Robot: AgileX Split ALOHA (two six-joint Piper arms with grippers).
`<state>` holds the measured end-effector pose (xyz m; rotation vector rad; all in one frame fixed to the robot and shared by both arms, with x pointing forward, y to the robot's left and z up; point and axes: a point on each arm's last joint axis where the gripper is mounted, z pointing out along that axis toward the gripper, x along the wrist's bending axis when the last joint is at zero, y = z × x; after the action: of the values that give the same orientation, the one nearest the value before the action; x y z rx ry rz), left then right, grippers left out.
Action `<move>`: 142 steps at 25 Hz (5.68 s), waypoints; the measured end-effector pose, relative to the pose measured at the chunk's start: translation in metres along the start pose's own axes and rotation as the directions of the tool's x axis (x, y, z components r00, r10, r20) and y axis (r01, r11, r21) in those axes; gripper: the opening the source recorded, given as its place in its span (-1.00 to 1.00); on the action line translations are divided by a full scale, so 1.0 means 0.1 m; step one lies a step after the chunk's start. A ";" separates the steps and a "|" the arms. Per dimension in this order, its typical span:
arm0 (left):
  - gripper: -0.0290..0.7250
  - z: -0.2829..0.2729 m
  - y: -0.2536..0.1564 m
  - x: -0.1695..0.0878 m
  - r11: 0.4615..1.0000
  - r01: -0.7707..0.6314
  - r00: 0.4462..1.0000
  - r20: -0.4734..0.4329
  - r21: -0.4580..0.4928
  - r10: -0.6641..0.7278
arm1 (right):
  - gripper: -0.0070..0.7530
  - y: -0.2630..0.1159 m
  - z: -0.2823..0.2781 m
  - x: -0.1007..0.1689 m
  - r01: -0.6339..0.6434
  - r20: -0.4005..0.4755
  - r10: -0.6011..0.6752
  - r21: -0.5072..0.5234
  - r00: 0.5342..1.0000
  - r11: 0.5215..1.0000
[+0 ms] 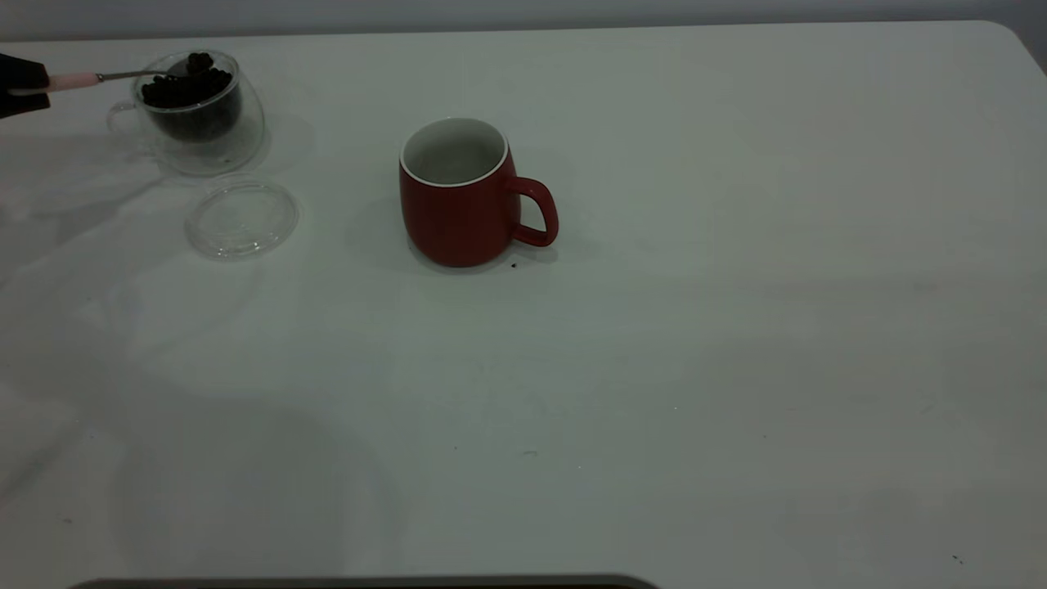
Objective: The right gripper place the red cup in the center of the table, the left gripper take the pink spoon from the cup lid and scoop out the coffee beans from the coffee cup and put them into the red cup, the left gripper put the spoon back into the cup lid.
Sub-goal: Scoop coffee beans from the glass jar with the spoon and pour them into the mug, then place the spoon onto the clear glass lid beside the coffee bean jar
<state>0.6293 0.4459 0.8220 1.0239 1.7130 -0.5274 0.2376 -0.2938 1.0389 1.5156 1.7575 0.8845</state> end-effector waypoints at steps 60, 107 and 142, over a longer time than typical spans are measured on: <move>-0.60 1.24 -0.72 -0.58 0.828 -0.351 0.936 0.155 0.438 0.315 | 0.57 0.00 0.00 0.00 0.000 0.000 0.000 -0.001 1.000 1.000; -0.60 -0.27 -0.52 -0.21 0.968 -0.211 0.977 0.022 0.139 0.210 | 0.57 0.00 0.00 0.00 0.000 0.000 0.000 -0.001 1.000 1.000; -0.60 0.25 -0.70 0.48 0.986 -0.115 0.985 -0.115 0.117 0.128 | 0.57 0.00 0.00 0.00 0.000 0.000 0.000 -0.001 1.000 1.000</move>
<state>0.5798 0.4076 0.7602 1.2542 1.7306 -0.4931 0.2375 -0.2938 1.0389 1.5149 1.7567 0.8852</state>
